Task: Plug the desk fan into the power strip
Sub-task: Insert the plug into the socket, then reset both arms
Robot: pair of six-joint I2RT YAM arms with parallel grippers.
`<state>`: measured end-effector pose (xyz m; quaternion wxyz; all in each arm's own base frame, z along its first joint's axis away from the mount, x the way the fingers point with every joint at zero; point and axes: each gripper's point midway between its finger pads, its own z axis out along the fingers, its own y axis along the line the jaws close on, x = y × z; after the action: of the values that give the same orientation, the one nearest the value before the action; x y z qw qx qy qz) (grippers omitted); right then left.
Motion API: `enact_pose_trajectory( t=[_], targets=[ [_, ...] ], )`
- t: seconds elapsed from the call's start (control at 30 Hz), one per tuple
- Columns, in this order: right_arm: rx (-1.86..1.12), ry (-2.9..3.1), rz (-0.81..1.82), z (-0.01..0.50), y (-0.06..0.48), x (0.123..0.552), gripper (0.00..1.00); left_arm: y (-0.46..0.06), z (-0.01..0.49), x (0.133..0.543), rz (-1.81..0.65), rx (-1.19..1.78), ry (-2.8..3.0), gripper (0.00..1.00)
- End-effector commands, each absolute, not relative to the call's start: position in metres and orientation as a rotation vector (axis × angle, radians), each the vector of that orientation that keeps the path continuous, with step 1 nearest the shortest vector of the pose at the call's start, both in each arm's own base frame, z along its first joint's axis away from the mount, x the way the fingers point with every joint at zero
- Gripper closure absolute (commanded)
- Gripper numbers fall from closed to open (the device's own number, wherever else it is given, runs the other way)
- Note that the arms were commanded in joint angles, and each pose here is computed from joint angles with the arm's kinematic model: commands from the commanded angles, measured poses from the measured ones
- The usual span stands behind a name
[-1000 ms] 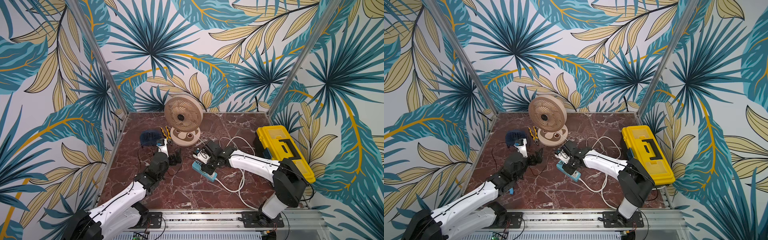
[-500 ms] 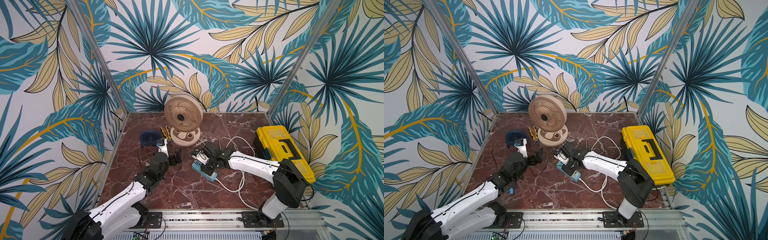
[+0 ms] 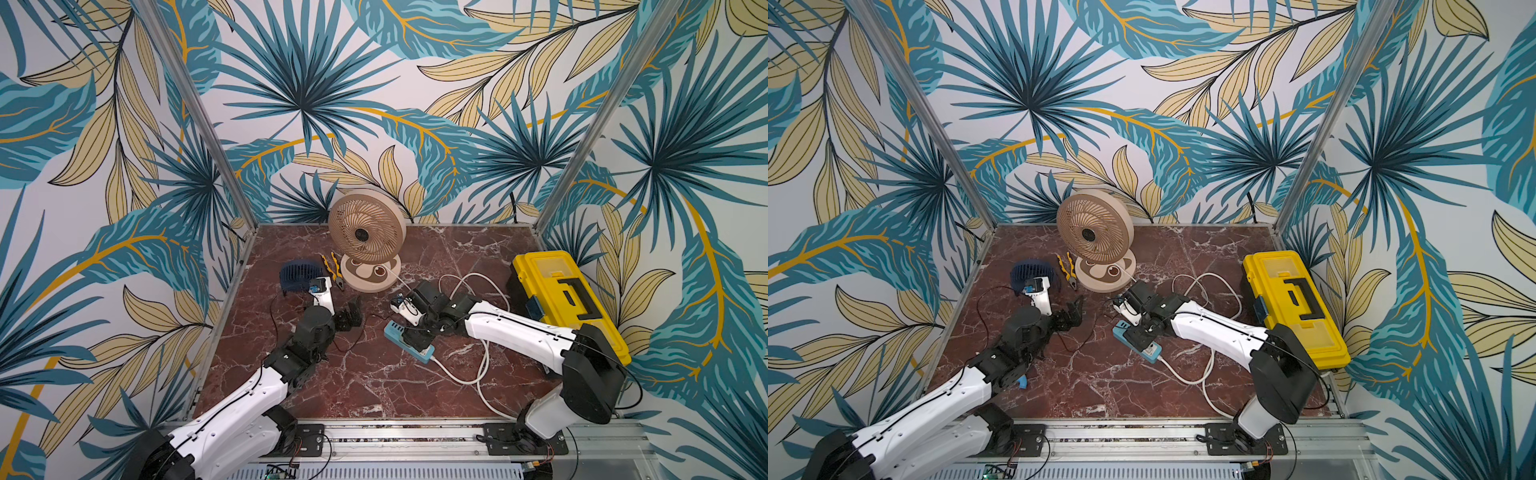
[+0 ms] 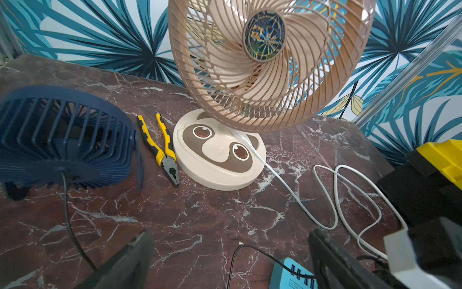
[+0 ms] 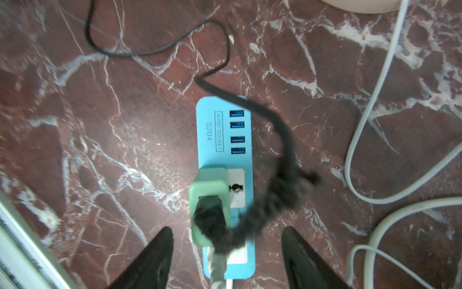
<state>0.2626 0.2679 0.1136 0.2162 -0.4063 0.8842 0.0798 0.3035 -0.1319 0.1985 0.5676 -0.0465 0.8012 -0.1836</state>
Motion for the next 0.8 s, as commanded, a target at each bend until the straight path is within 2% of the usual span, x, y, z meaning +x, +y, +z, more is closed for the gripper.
enact_pose_trajectory(
  t=[0.0,0.13,0.5,0.77],
  targets=[
    [-1.080,2.419,0.270,0.141,0.266,0.258,0.16,-0.125,0.193,0.297,-0.409,-0.104,1.898,0.00],
    [-1.051,2.373,0.314,0.166,0.260,0.249,0.01,-0.121,0.209,0.290,-0.428,-0.123,1.889,0.00],
    [-0.932,2.240,0.476,0.241,0.235,0.213,0.00,-0.103,0.252,0.251,-0.522,-0.226,1.945,0.00],
    [-0.824,2.118,0.526,0.261,0.218,0.202,0.00,-0.078,0.253,0.217,-0.470,-0.236,1.988,0.00]
  ],
)
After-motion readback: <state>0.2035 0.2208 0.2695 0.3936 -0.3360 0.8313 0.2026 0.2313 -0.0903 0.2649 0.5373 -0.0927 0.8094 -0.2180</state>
